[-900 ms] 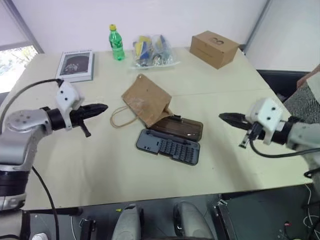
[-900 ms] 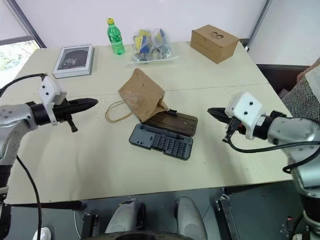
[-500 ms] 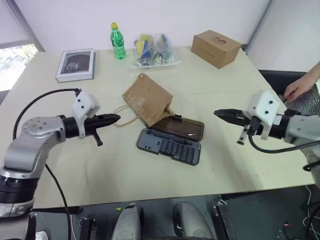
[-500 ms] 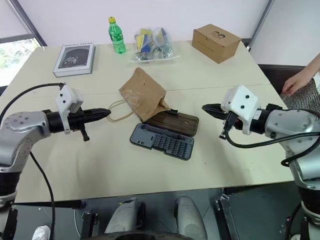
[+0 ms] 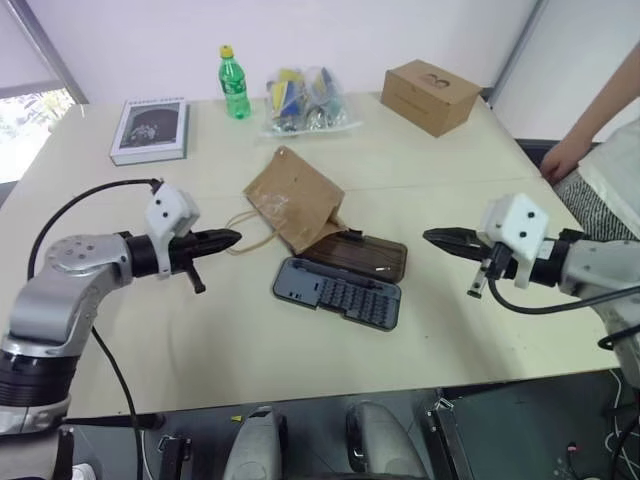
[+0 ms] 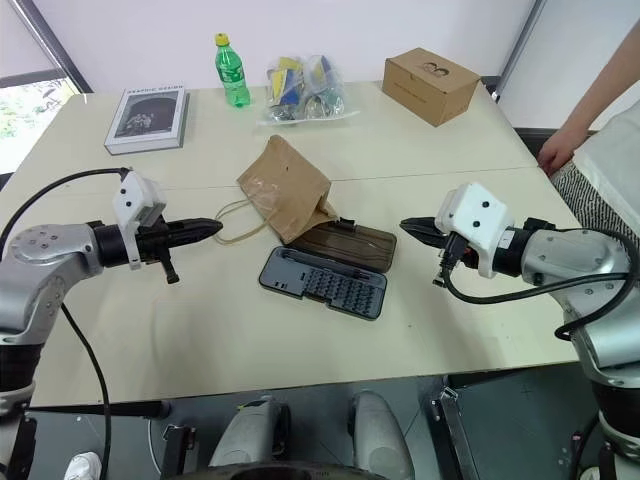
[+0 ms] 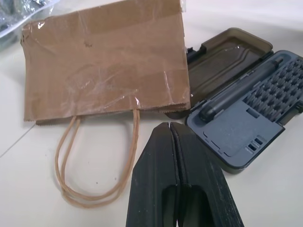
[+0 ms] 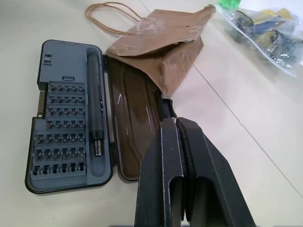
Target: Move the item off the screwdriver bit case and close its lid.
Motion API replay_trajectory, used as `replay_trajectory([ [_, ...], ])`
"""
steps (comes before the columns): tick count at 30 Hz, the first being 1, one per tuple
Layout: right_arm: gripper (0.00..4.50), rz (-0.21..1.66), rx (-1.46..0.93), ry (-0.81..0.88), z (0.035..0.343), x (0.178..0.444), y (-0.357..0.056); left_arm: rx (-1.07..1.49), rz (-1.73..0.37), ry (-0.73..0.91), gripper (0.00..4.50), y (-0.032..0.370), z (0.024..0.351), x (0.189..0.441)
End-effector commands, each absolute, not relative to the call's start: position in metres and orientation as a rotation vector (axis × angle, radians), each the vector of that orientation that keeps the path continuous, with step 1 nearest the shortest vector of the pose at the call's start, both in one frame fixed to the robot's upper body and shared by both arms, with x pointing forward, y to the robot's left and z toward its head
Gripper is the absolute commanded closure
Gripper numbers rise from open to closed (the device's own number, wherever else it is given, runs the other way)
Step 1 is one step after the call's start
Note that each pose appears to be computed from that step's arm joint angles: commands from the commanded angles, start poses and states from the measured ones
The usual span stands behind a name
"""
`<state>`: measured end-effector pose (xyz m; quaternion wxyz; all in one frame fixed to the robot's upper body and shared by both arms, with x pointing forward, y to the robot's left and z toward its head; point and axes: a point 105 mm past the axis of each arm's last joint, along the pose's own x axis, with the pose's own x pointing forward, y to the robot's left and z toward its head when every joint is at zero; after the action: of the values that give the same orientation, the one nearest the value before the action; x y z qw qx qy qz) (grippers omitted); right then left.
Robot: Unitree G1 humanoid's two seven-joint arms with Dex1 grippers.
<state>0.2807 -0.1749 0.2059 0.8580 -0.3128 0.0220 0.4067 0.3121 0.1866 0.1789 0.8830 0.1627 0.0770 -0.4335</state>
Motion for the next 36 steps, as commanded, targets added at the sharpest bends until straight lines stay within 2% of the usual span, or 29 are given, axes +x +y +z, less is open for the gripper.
replay_trajectory([
  [1, 4.48, 0.854, -0.676, 0.004, 0.214, 0.277, -0.17, 0.363, -0.895, 0.114, 4.5, 0.191, 0.19, 0.312],
  [12, 4.48, 0.832, -0.615, -0.032, 0.213, 0.283, -0.162, 0.369, -0.903, 0.13, 4.5, 0.193, 0.18, 0.311],
  [26, 4.48, 0.881, -0.576, 0.009, 0.2, 0.281, -0.148, 0.369, -0.902, 0.131, 4.5, 0.194, 0.174, 0.311],
  [29, 3.64, 0.882, -0.549, -0.005, 0.201, 0.283, -0.144, 0.367, -0.902, 0.13, 4.5, 0.194, 0.172, 0.311],
  [36, 0.11, 0.87, -0.527, -0.028, 0.201, 0.292, -0.128, 0.365, -0.9, 0.132, 4.5, 0.195, 0.17, 0.312],
])
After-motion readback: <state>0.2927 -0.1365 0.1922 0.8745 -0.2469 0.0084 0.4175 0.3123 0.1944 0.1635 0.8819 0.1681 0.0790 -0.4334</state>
